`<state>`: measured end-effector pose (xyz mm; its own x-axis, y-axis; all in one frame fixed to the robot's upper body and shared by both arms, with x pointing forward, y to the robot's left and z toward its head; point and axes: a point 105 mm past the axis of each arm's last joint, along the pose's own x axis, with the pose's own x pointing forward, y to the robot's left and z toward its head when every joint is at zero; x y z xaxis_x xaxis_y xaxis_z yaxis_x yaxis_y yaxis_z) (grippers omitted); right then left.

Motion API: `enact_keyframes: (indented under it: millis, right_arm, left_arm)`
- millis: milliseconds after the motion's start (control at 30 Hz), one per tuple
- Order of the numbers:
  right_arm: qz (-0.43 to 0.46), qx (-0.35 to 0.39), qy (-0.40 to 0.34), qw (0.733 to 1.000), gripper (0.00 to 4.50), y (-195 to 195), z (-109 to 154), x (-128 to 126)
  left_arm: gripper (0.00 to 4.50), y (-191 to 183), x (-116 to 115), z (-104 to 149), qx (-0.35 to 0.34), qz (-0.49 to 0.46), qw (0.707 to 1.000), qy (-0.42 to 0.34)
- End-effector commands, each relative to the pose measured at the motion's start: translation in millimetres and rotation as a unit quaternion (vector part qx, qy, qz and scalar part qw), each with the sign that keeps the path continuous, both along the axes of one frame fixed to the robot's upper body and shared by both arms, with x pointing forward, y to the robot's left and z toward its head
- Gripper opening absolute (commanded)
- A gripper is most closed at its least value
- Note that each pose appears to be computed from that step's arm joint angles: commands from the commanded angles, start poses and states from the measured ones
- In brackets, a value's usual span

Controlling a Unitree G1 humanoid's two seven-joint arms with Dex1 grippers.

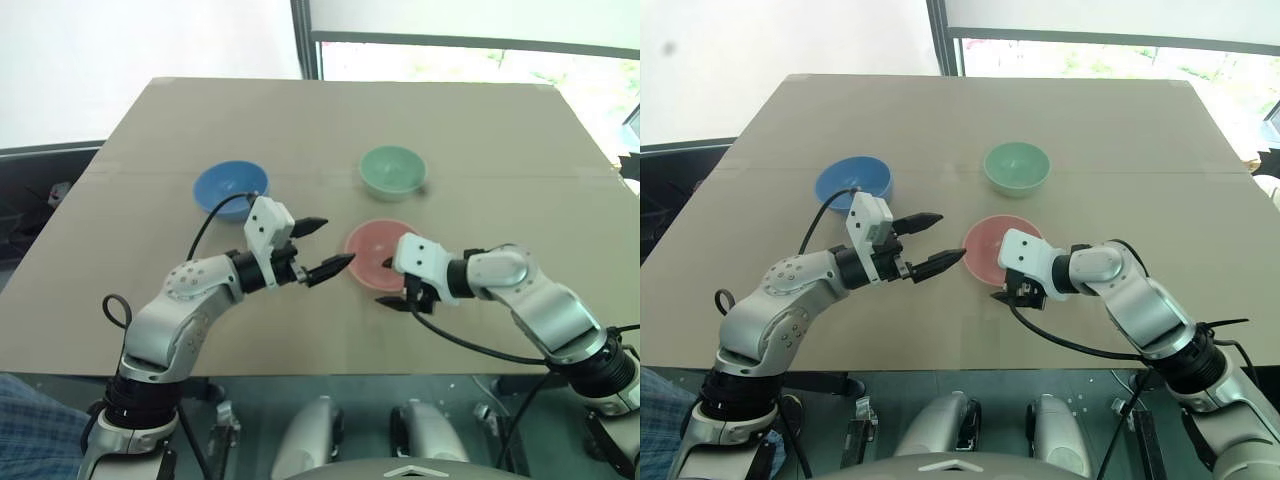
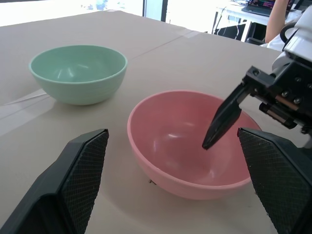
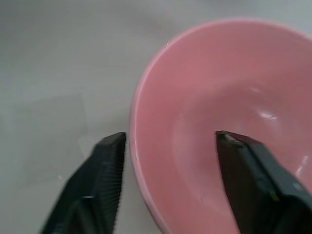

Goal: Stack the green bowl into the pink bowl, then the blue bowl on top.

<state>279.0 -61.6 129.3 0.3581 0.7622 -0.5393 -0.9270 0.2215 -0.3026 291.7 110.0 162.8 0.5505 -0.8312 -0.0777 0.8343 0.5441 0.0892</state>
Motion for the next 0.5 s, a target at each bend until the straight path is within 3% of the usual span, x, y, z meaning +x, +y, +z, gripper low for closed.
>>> enact_keyframes:
  millis: [33,267,400,500]
  right_arm:
    - [-0.003,0.054,-0.006,0.999,4.49,-6.6,34.4,-2.5]
    - [-0.030,0.096,0.009,0.995,4.49,-31.0,73.2,11.8]
    - [-0.062,0.104,-0.027,0.992,4.49,-36.3,91.2,48.3]
    - [-0.089,0.088,-0.051,0.991,4.49,-35.5,90.3,82.3]
  left_arm:
    - [4.50,-0.1,-1.7,13.1,-0.002,-0.004,1.000,-0.030]
    - [4.50,1.4,1.8,17.6,-0.017,0.013,0.999,-0.038]
    - [4.50,6.7,9.8,23.5,-0.025,0.047,0.997,-0.053]
    - [4.50,12.1,16.3,27.5,-0.034,0.079,0.994,-0.064]
